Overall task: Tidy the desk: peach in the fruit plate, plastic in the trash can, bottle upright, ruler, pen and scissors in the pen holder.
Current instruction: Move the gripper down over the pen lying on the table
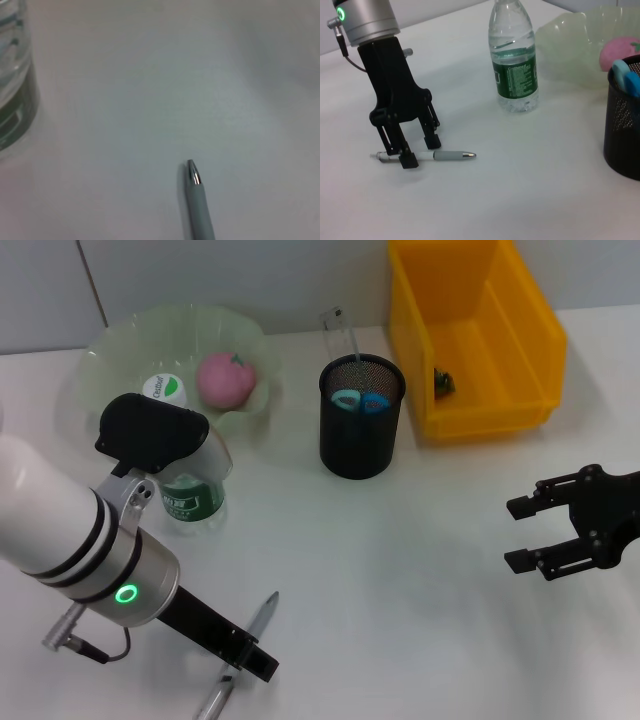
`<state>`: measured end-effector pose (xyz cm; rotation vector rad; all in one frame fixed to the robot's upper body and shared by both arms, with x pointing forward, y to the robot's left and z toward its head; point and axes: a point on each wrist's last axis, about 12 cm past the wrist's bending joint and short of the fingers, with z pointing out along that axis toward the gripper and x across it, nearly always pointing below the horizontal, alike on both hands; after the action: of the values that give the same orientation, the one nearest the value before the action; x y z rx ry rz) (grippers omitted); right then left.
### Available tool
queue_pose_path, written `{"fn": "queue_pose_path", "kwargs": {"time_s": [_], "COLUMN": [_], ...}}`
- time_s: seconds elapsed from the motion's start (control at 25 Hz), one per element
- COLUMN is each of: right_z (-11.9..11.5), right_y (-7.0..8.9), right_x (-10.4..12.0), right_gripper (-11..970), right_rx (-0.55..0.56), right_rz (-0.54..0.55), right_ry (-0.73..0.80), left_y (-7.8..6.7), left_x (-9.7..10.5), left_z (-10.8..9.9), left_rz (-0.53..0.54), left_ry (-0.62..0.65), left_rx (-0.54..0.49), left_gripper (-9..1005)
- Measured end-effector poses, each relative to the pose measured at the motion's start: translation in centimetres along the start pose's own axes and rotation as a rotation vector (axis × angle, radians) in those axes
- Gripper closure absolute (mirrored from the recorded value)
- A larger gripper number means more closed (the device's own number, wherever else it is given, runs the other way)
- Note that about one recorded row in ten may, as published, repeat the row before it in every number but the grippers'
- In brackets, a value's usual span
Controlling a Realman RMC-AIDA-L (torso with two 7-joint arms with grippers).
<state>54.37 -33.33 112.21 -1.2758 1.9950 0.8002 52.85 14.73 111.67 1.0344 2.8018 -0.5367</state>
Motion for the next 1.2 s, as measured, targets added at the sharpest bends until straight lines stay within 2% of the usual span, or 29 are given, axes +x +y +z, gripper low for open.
{"fn": "queue_pose_path", "kwargs": {"time_s": [0.72,0.92,1.2], "right_z": [0.2,0.2,0.3], "right_y": [0.1,0.0,-0.1], "right_x": [0.0,-0.1,-0.3], "right_gripper": [231,231,231], "right_rx": [-0.004,-0.005,-0.006], "right_rz": [0.01,0.009,0.005], "right_ry": [0.001,0.006,0.006], "left_y": [-0.2,-0.4,-0.3], "left_x": [-0.1,-0.6,-1.2], "left_z": [-0.2,-0.7,-0.6], "left_rz": [0.016,0.045,0.057], "left_ry": [0.022,0.057,0.089], "left_rx": [-0.004,-0.025,-0.046], "left_gripper": [353,399,402]}}
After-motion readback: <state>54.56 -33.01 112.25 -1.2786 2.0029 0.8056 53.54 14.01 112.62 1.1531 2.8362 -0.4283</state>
